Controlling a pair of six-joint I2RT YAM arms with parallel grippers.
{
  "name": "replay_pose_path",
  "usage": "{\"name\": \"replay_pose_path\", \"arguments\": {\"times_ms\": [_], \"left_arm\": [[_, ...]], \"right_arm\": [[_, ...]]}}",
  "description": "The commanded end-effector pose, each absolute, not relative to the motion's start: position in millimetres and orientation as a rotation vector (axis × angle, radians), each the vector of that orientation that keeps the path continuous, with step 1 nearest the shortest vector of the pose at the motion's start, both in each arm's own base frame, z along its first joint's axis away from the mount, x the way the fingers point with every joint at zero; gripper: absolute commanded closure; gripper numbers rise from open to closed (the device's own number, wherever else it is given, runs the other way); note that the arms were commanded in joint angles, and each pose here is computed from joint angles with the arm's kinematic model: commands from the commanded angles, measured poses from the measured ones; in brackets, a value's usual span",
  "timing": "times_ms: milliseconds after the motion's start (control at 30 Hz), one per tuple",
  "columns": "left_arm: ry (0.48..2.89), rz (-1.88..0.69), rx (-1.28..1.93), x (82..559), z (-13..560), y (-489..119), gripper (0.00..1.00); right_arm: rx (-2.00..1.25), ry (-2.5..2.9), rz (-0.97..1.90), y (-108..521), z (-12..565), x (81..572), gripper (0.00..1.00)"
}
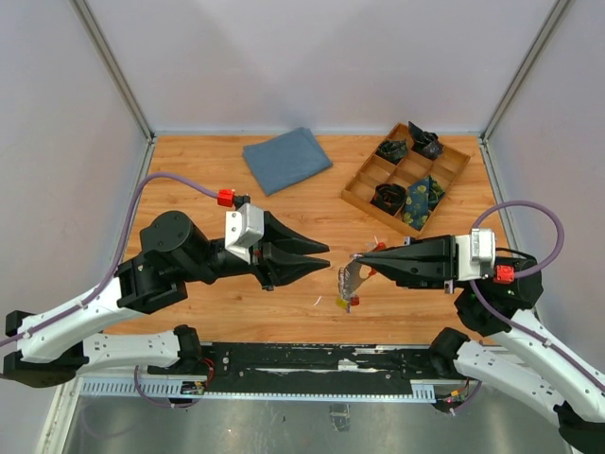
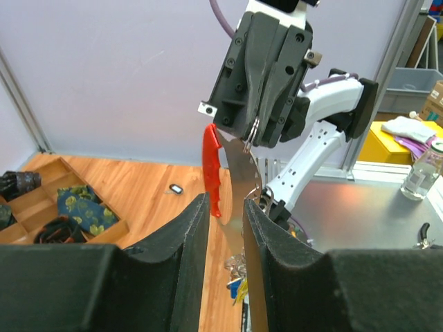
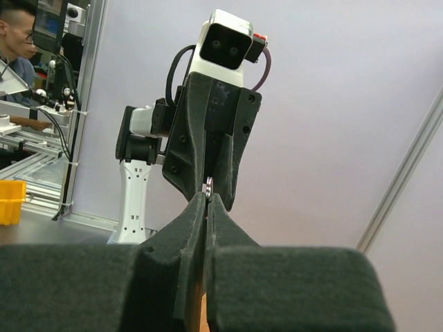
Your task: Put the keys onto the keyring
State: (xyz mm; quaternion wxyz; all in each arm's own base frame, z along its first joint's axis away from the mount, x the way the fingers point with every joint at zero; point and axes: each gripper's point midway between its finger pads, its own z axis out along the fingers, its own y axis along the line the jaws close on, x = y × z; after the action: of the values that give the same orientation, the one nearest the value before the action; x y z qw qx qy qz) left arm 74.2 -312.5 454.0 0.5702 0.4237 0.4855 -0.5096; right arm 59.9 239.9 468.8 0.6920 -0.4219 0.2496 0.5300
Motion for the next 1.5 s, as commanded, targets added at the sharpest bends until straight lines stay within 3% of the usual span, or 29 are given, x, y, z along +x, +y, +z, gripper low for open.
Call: {"name": "replay_pose_path", "arguments": {"times_ms": [0, 800, 1167, 1467], "left_arm": [[1.047, -1.227, 0.957, 70.4, 474.4, -313.4, 0.69], [0.991, -1.298, 0.999, 62.0, 476.0, -332.3, 0.8], [0.985, -1.315, 1.01, 59.7, 475.1, -335.3, 0.8], [0.99, -1.313, 1.009, 60.0, 472.4, -334.8, 0.73]], "right_arm": [[-0.899, 0.468, 1.197, 234.7, 488.1, 51.5, 1.0], [-0.918, 0.5, 1.207, 245.6, 481.6, 52.3, 1.0], [-0.924, 0.536, 1.194, 250.2, 476.2, 57.7, 1.0], [-0.907, 0.535, 1.186, 248.3, 478.3, 58.7, 1.0]]}}
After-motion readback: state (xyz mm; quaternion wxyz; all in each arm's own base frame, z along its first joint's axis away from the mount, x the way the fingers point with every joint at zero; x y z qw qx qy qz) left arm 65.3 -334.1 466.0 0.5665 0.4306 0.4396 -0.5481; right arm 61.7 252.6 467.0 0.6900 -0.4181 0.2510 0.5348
